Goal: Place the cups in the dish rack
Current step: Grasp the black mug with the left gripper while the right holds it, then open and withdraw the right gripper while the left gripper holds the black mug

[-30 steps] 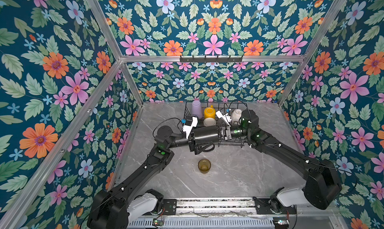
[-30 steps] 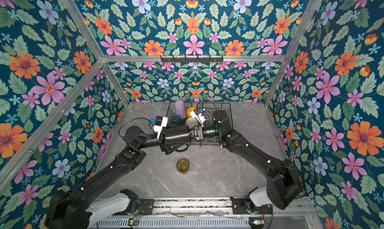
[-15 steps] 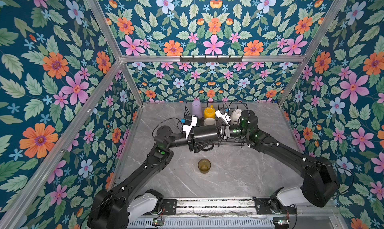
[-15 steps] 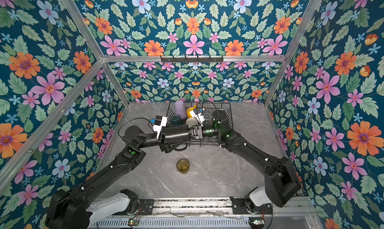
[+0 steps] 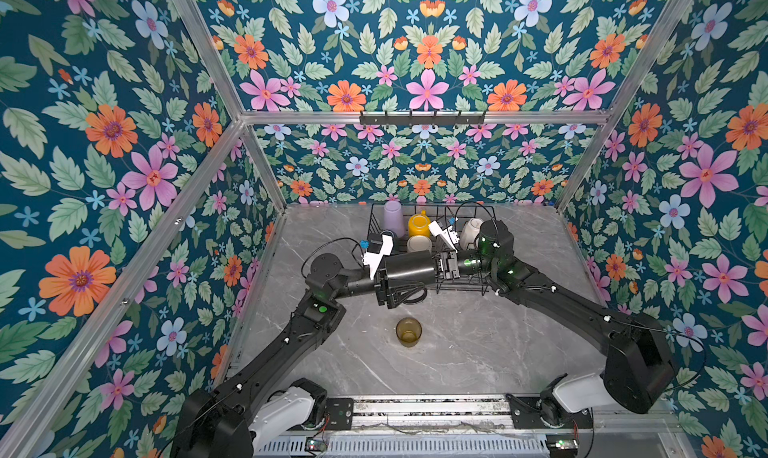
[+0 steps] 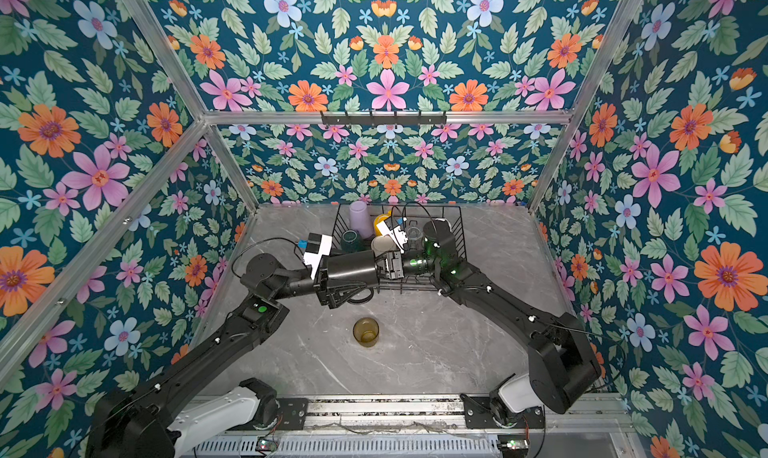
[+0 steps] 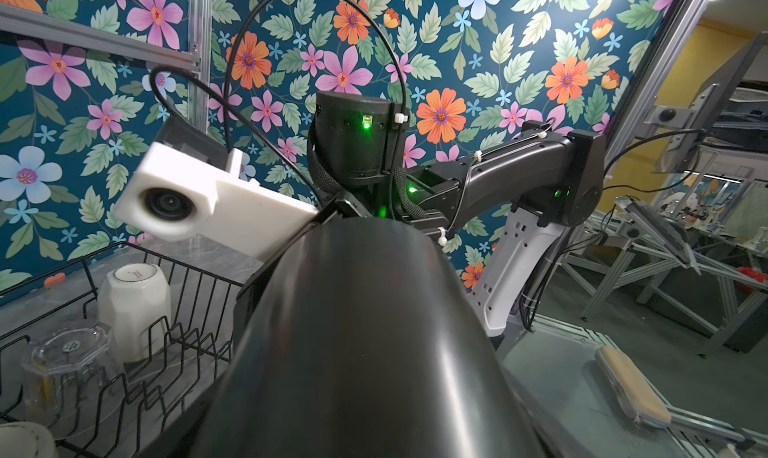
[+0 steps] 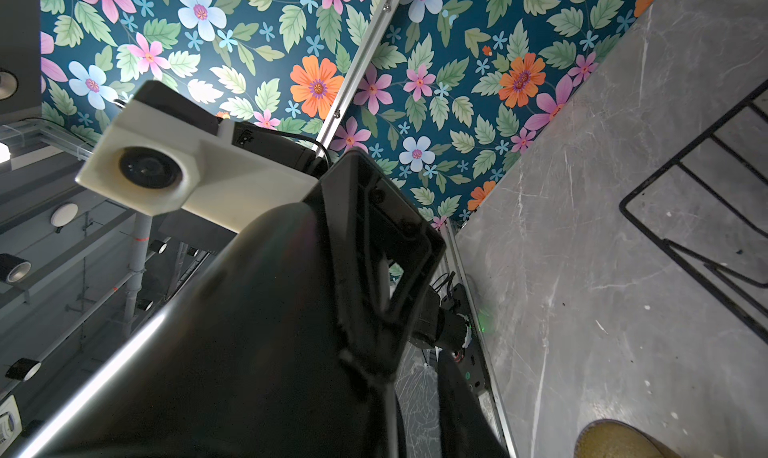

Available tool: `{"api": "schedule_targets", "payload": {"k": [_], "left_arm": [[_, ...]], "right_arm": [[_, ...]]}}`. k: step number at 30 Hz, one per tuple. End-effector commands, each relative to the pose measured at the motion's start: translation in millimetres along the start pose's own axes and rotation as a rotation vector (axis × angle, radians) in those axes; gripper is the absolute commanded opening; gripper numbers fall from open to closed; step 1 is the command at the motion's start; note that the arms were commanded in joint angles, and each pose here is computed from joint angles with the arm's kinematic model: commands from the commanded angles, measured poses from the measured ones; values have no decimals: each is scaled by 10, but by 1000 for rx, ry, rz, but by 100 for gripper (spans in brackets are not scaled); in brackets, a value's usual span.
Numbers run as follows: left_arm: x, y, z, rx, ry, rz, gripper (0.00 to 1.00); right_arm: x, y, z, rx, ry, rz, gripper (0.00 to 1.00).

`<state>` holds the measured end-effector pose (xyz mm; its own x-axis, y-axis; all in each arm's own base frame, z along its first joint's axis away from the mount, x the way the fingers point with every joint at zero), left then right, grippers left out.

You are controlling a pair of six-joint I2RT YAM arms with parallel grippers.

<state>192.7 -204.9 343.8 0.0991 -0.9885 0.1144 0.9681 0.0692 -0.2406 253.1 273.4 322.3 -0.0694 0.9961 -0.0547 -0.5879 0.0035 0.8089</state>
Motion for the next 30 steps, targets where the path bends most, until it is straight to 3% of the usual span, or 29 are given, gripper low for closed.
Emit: {"api": "schedule_targets", "payload": {"k": [1, 11, 14, 21, 25, 30], "left_arm": [[-15, -55, 119, 91, -33, 5, 0], [-16, 73, 150, 102, 23, 147, 0], [-7, 176, 153, 97, 76, 229, 0], [55, 468, 120, 82, 238, 376, 0], [60, 714, 71, 60, 349, 516, 0], [43, 971, 25, 47, 462, 665, 0]], "right_arm": [[-40, -27, 43, 1, -36, -35, 32], [-432, -166, 74, 53, -160, -151, 50], [-632, -231, 38, 70, -223, -246, 55], [-1004, -183, -120, 11, -342, -563, 81], [-1143, -62, -188, -44, -389, -653, 93], [-1242, 30, -237, -81, -415, -712, 99]]}}
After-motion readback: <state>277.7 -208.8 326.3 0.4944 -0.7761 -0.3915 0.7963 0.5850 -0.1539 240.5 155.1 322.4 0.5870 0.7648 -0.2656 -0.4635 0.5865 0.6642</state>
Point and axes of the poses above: each gripper's point midway between its finger pads, its own x axis out along the fingers, its own y axis along the line the jaws close on, z = x × y, the point moved 7 cm from there along -x, back along the fingers, and after that the axes turned 1 degree about -x, right-handed, at the moved point
